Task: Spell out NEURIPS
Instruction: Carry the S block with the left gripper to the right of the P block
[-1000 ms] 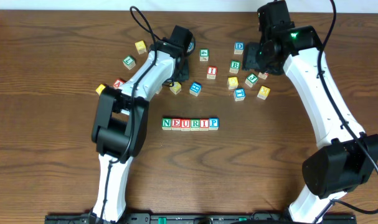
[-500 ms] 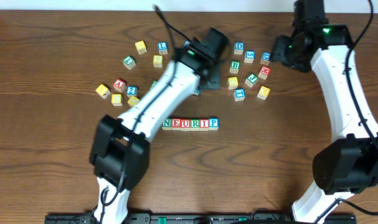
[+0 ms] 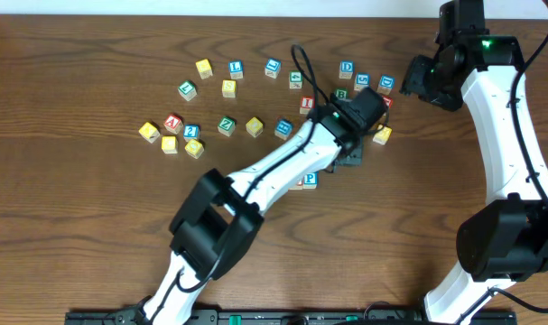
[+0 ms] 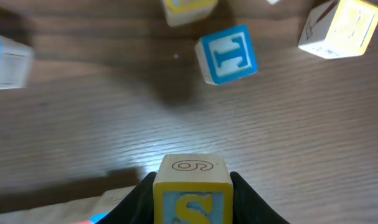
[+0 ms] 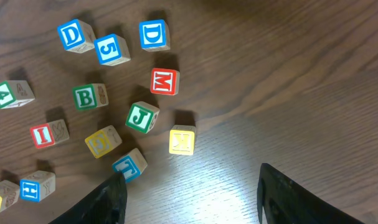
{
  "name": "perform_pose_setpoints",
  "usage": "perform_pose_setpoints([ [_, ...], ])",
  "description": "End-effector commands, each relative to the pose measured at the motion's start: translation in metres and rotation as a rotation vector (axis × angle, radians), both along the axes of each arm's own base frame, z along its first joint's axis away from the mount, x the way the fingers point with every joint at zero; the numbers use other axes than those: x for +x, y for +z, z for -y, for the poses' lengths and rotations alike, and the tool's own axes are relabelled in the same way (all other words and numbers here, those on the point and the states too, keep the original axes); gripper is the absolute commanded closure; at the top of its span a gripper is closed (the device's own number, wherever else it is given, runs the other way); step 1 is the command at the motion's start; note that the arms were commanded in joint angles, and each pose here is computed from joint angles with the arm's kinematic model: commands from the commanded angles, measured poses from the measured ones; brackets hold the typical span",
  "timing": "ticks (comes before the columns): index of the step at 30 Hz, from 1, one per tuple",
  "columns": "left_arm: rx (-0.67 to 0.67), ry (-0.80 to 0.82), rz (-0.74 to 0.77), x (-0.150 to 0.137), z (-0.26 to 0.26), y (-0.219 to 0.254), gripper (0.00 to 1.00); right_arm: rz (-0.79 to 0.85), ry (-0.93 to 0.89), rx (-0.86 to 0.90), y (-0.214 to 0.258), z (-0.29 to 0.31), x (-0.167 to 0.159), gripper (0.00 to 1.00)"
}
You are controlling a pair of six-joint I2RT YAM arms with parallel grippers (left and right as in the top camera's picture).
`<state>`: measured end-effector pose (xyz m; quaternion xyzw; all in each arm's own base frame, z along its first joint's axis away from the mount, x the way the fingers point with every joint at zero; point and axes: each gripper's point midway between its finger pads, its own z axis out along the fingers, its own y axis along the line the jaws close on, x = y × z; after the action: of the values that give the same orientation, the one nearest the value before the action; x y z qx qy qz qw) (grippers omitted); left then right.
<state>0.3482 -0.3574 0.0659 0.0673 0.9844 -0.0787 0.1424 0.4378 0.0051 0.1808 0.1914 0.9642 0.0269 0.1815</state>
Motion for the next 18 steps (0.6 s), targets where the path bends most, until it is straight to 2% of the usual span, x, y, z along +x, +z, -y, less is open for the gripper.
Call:
perform_pose_setpoints([
  [1, 0.008, 0.022, -0.02, -0.005, 0.002, -0.011, 0.67, 0.007, 0.008, 0.0, 0.003, -0.001, 0.003, 0.37],
  [5, 0.008, 0.082, -0.045, -0.007, 0.0, -0.02, 0.67, 0.003, 0.009, -0.001, 0.003, -0.002, 0.002, 0.37],
  [9, 0.012, 0.109, -0.076, -0.011, 0.0, -0.033, 0.58, -0.003, 0.009, -0.001, 0.002, -0.002, 0.001, 0.37],
  [18, 0.003, 0.107, -0.074, -0.009, 0.002, -0.033, 0.57, -0.01, 0.011, -0.002, 0.001, -0.001, -0.001, 0.38],
])
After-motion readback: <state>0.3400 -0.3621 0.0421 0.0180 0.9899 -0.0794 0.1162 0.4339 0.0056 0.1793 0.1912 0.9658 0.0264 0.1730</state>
